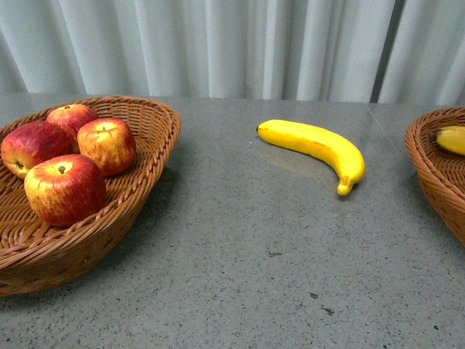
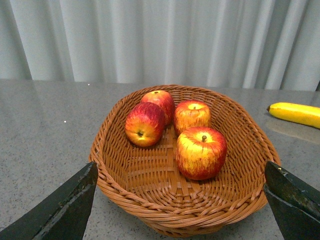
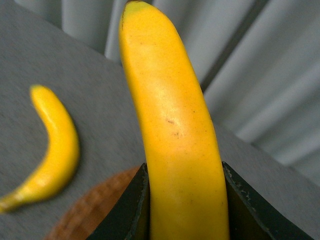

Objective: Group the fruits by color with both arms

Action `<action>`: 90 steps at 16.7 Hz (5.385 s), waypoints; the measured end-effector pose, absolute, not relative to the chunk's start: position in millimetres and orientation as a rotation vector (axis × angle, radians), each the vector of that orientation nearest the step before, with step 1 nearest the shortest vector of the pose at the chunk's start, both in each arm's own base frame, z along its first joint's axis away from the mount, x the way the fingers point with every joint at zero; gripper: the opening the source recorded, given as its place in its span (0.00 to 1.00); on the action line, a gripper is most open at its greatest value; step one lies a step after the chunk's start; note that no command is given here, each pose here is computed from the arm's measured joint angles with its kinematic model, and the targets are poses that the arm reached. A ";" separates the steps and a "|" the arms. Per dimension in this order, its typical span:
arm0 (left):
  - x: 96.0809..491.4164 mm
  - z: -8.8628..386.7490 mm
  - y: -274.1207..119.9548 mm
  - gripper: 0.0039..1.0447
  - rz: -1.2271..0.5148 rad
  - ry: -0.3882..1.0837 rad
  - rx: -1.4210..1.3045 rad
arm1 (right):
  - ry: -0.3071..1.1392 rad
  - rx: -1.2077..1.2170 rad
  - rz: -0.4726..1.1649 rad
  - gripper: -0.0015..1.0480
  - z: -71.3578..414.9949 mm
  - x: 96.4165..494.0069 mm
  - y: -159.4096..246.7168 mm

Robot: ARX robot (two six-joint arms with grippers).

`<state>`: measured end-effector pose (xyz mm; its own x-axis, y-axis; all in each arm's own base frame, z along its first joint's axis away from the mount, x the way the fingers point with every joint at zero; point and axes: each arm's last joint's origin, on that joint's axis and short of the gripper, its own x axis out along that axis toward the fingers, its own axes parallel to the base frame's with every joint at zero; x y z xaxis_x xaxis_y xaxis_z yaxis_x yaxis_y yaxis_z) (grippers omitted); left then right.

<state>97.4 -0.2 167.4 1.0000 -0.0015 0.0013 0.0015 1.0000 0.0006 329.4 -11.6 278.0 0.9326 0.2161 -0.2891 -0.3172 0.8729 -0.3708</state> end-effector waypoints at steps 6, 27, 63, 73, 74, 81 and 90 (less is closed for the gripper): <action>97.4 167.4 -0.2 0.94 -0.002 -0.001 0.001 | 0.461 -0.562 0.233 0.32 230.6 286.3 -86.2; 97.4 167.5 -0.2 0.94 -0.002 -0.002 0.001 | 0.283 -0.303 0.630 0.94 254.6 432.1 122.2; 97.4 167.4 -0.2 0.94 -0.002 -0.001 0.001 | 0.361 0.010 0.303 0.35 259.0 359.9 -45.2; 97.4 167.4 -0.2 0.94 -0.002 -0.001 0.001 | 0.472 -0.284 0.238 0.78 229.3 312.0 -70.2; 97.4 167.4 -0.2 0.94 -0.002 -0.001 0.001 | 0.437 -0.290 0.248 0.90 240.7 307.2 -66.2; 97.4 167.4 -0.2 0.94 -0.002 -0.001 0.001 | 0.085 -0.119 0.424 0.94 319.4 251.6 -31.0; 97.4 167.4 -0.2 0.94 -0.002 -0.001 0.001 | 0.041 -0.008 0.004 0.13 218.9 162.4 -20.8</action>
<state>97.4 -0.2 167.4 1.0000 -0.0019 0.0010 0.0019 1.0000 0.0006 162.4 -20.8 218.9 0.9991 0.0039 -0.0412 -0.0043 1.0000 -0.0077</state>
